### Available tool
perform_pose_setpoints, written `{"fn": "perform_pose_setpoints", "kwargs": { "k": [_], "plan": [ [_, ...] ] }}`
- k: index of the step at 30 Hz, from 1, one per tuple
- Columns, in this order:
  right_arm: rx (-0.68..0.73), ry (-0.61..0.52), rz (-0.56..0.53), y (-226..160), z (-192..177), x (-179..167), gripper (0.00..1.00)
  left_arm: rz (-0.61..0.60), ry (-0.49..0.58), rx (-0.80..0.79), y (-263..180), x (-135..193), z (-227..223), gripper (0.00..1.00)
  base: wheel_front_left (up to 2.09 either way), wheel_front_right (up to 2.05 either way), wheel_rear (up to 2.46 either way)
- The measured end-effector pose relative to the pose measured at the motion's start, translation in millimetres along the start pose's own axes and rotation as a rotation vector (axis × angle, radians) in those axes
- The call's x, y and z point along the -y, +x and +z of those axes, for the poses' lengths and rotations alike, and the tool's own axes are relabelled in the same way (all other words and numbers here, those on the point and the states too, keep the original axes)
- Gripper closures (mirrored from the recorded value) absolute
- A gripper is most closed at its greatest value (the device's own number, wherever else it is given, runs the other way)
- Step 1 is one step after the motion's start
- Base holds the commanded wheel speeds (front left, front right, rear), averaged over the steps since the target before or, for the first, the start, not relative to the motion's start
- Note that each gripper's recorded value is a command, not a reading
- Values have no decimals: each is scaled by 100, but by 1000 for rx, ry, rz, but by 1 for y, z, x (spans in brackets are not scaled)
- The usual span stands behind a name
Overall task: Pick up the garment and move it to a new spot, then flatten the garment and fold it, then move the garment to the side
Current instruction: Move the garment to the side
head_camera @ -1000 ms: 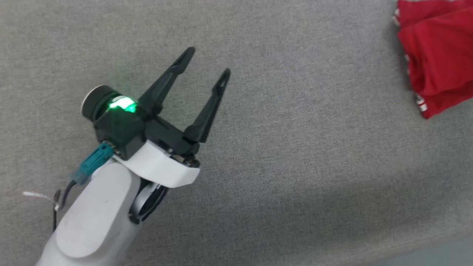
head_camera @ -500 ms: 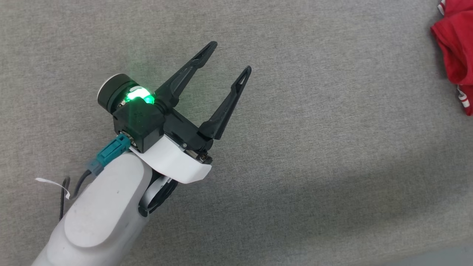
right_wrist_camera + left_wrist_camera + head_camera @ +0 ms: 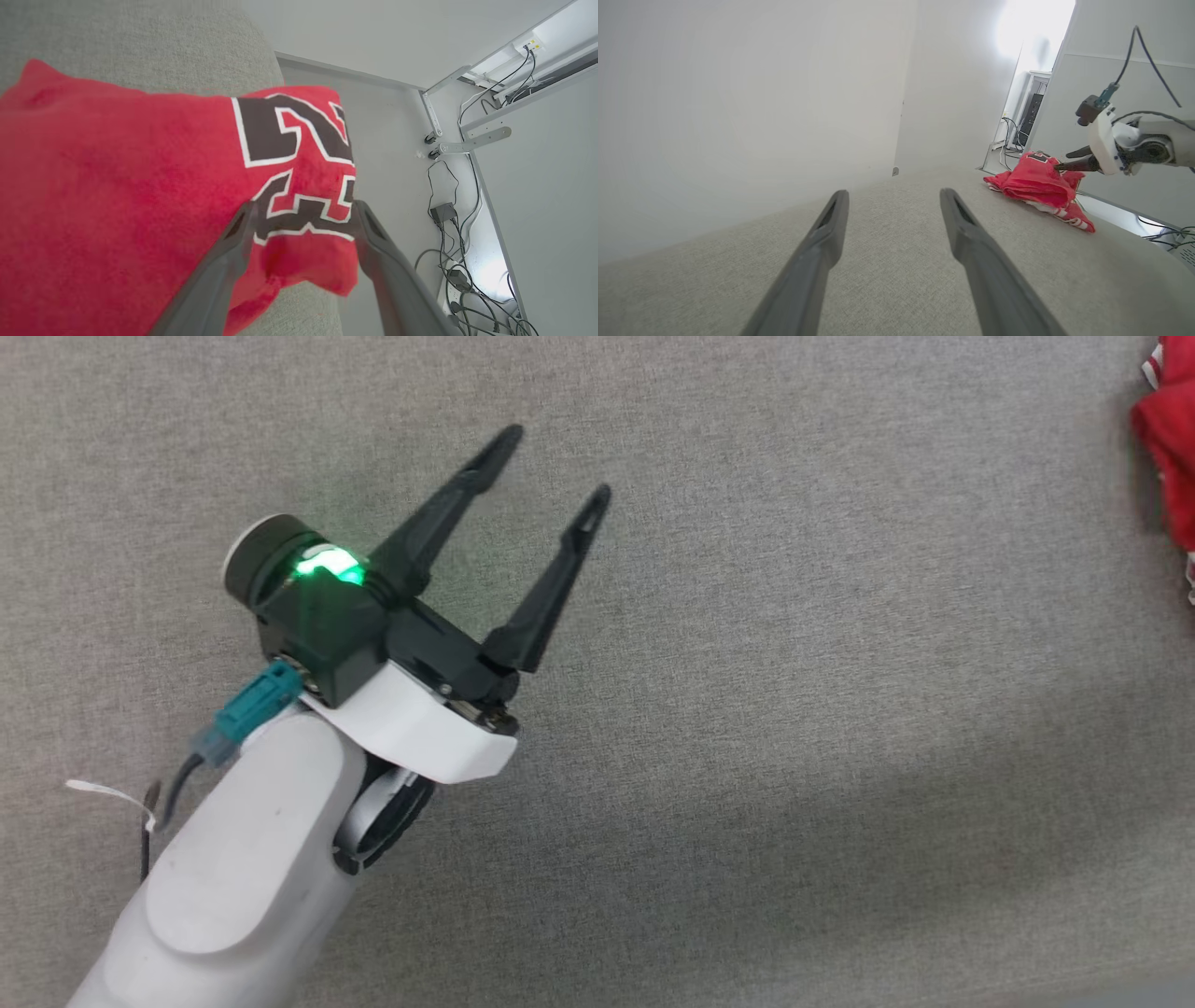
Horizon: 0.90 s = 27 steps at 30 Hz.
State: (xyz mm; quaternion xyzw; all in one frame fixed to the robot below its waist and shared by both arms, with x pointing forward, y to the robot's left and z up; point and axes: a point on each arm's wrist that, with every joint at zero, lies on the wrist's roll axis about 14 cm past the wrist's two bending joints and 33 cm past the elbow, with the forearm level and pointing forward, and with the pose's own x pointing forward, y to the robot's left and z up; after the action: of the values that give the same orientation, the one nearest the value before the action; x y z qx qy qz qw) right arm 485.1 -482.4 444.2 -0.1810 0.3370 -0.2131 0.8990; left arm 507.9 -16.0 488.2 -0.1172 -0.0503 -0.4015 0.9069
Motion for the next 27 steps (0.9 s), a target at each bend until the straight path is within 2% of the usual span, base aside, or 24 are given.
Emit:
{"fn": "perform_pose_setpoints", "kwargs": {
  "k": [6,13,27],
  "plan": [
    [65,40,-13,-6,16,5,0,31,10,11,-5,-7,9,0,0,0,0],
    [187,128,34,-19,43,-12,0,85,25,26,-16,-14,22,0,0,0,0],
    [527,216,243,-86,84,-86,0,328,115,98,-70,-47,74,0,0,0,0]
  ]
}}
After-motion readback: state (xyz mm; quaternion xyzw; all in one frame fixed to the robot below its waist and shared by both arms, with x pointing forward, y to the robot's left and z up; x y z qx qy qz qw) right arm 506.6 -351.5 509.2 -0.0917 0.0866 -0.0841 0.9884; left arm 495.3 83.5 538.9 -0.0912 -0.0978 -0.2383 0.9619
